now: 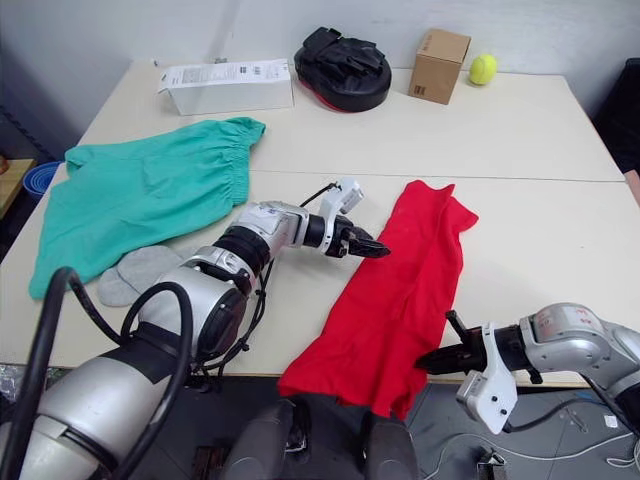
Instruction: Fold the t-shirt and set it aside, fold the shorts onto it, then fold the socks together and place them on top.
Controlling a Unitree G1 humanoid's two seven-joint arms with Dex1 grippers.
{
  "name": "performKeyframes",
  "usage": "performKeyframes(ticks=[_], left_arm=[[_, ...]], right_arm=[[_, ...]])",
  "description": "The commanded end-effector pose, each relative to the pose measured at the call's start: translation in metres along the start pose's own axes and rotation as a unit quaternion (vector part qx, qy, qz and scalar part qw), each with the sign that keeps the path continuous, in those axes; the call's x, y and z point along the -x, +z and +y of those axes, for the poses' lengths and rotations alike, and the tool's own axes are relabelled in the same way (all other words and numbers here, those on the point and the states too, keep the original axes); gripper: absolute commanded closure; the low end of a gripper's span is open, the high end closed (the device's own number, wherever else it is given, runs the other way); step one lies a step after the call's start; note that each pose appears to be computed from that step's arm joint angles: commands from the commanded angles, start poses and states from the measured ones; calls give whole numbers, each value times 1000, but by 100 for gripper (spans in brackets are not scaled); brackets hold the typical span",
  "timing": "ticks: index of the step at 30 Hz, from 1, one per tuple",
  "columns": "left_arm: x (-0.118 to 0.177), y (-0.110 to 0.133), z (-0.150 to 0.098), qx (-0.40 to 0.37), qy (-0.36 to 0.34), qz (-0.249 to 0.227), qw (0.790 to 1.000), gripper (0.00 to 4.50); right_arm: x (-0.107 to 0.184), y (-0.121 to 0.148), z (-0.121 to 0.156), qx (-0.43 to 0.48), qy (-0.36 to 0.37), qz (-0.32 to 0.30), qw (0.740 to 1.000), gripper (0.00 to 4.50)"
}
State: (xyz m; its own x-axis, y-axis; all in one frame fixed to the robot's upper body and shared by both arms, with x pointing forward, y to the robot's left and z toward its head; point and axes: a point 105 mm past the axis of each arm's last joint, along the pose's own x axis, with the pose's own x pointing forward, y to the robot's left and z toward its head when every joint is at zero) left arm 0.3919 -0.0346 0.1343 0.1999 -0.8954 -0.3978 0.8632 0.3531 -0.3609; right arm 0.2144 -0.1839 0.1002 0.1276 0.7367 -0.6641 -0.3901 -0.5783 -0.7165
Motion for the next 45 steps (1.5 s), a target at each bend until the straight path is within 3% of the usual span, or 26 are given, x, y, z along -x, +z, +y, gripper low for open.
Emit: performKeyframes(ticks=[1, 7, 18, 21, 25, 27, 30, 39, 45], left_arm=[[-5, 15, -12, -1, -19, -16, 1000, 254], [-7, 15, -10, 13, -9, -27, 1000, 438], [8, 22, 18, 57, 78, -91, 991, 445], [8, 20, 15, 65, 60, -82, 993, 445], [4, 25, 5, -3, 31, -68, 997, 445], [4, 27, 3, 5, 26, -73, 997, 445], [3, 26, -1, 9, 10, -66, 998, 386], [-12, 14, -9, 12, 12, -22, 1000, 113], [-24, 5, -15, 19, 11, -1, 1000, 113]], right_arm=[[7, 2, -9, 12, -12, 8, 1000, 450], [9, 1, -10, 10, -14, 15, 1000, 450], [15, -18, -4, 8, -15, 42, 999, 450], [16, -21, -3, 9, -15, 45, 999, 450], [16, -21, -1, 9, -14, 44, 999, 450], [16, -21, 2, 9, -14, 42, 999, 450], [15, -20, 3, 8, -15, 40, 999, 450], [13, -17, 3, 8, -18, 38, 999, 450], [12, -15, 1, 4, -24, 39, 999, 450]])
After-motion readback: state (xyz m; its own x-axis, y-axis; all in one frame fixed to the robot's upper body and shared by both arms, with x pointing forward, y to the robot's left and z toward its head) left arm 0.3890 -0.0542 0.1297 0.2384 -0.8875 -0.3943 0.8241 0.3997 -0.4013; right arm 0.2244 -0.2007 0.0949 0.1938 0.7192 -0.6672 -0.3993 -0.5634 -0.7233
